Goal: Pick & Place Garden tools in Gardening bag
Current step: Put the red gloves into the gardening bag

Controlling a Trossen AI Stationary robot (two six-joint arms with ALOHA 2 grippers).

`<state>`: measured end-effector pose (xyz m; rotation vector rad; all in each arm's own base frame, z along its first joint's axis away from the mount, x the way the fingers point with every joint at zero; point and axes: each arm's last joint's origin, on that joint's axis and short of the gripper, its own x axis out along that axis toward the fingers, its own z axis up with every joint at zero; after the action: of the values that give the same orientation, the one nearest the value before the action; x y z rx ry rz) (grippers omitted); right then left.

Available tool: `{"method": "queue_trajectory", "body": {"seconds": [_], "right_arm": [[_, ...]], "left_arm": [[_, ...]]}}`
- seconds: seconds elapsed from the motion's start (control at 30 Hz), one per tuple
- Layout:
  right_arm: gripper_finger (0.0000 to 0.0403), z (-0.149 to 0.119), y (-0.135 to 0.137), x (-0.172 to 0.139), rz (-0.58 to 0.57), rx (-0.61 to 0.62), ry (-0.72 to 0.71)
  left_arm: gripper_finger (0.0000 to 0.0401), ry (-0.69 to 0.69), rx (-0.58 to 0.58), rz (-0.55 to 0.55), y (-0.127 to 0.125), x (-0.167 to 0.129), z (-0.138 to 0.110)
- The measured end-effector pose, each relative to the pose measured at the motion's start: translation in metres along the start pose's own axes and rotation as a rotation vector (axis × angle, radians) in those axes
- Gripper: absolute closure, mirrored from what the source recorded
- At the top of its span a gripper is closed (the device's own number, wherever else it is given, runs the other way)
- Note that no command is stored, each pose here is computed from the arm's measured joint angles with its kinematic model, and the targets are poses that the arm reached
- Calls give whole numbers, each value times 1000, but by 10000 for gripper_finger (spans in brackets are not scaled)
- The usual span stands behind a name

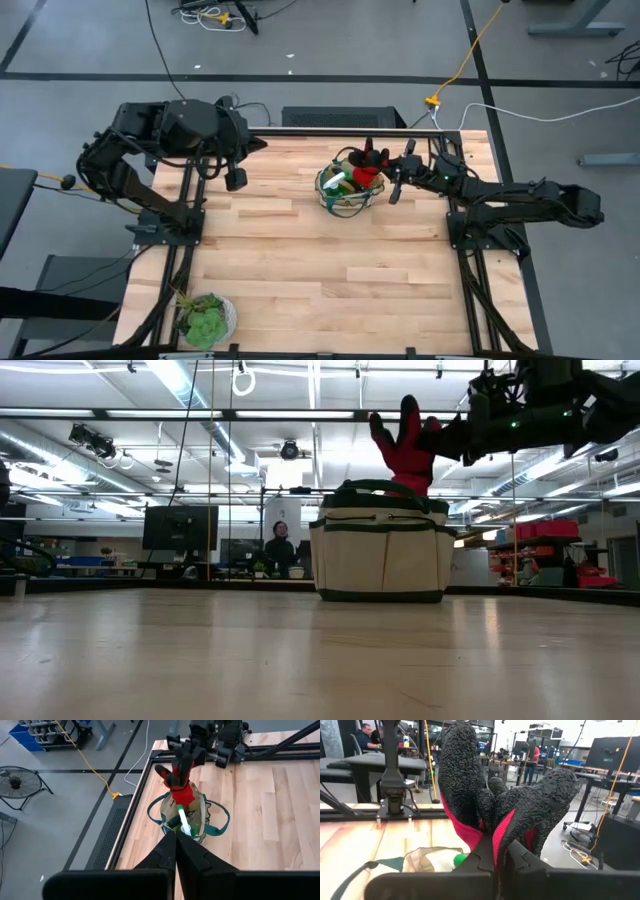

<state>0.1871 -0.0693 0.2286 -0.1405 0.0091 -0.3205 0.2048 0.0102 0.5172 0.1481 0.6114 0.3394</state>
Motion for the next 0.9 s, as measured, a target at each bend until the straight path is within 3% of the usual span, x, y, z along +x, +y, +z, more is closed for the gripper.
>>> {"method": "queue_trajectory", "body": {"seconds": [0.6,0.77,0.9], "right_arm": [[397,-12,0,9,-52,26,57],[365,-12,0,9,-56,65,59],[318,-13,-1,9,-72,87,73]], "left_arm": [[385,0,-1,0,0,0,0],[395,0,-2,0,0,0,0],[392,0,-2,0,0,0,0]]}}
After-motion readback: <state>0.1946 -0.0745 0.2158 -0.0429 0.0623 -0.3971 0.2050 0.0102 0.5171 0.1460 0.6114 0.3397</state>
